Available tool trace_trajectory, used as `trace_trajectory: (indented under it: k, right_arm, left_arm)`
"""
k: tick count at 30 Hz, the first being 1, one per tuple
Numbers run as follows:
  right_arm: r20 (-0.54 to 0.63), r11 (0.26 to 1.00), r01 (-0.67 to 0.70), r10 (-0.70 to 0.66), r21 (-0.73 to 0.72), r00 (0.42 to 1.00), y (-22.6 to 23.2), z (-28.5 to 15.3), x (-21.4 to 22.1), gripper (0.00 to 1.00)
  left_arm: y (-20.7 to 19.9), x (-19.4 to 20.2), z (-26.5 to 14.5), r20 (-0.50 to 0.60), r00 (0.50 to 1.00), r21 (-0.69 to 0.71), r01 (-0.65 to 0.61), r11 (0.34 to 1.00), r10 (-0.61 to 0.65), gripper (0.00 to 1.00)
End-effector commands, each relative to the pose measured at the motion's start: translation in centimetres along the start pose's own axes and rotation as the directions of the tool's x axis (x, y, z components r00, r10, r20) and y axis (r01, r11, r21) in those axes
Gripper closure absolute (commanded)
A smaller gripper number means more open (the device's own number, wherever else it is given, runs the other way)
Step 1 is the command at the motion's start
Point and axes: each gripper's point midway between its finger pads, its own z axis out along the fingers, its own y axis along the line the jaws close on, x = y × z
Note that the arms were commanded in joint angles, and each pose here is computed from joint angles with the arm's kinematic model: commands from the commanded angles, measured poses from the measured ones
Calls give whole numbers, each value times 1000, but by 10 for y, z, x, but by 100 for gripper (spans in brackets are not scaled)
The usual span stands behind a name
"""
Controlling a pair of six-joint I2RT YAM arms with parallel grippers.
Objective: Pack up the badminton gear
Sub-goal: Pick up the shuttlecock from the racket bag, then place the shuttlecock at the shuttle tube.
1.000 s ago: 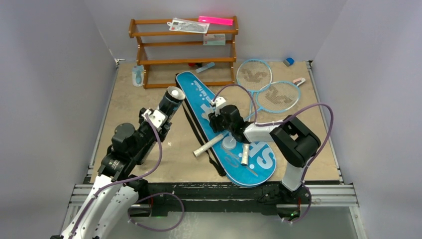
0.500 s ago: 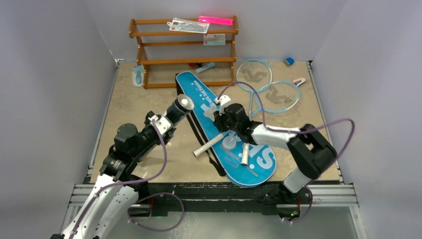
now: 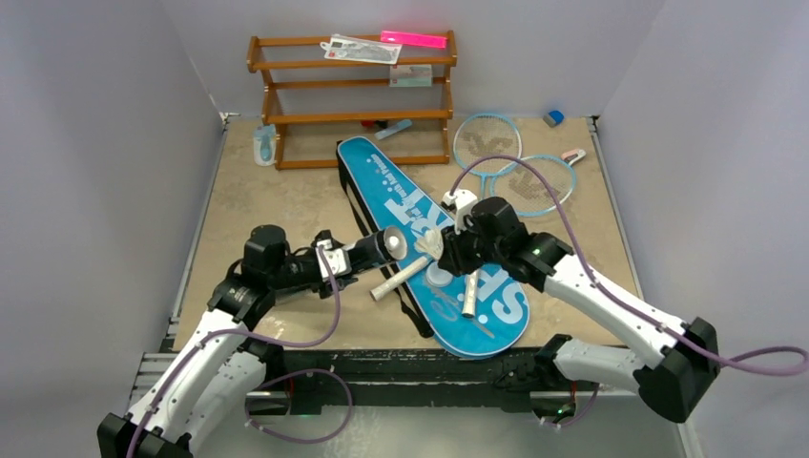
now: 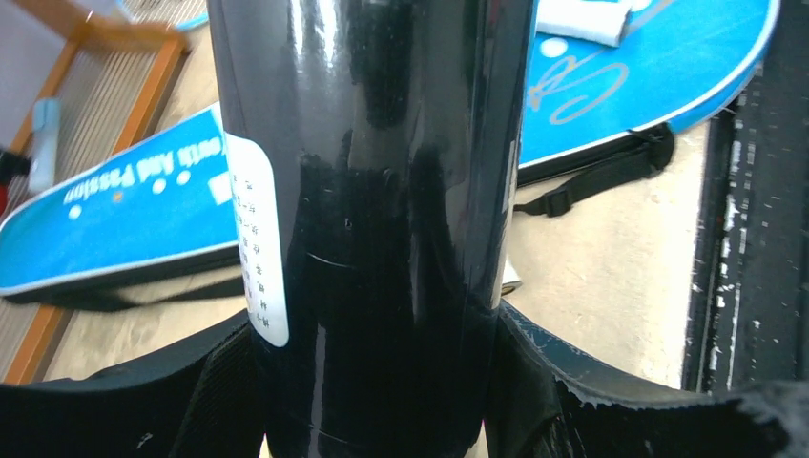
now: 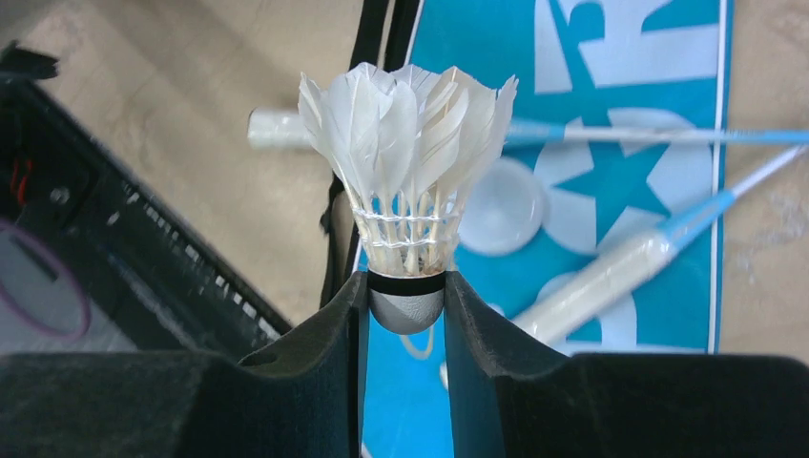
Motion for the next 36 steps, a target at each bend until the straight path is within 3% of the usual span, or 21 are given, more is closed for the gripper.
trace_trajectory:
  k: [1,6,16,36]
  right_arm:
    - [-94,997,-42,36,-61,995,22,-59,9,75]
    - [-119,993,-63,52,-95,992,38,-103,6,75]
    - [-81,938,-13,-16,-347,997,85,-149,-5,76]
    - [-129,880,-30,-35,-474,991,104,-137,-4,80]
  left_arm:
    - [-24,-23,4,153,984,159,-117,980,93,94]
    - [-36,-22,7,180,980,223,-130,966,90,95]
    - [-41,-16,12,164,985,281,-102,954,56,96]
    - [-51,-22,10,211,976,333,-113,936,43,96]
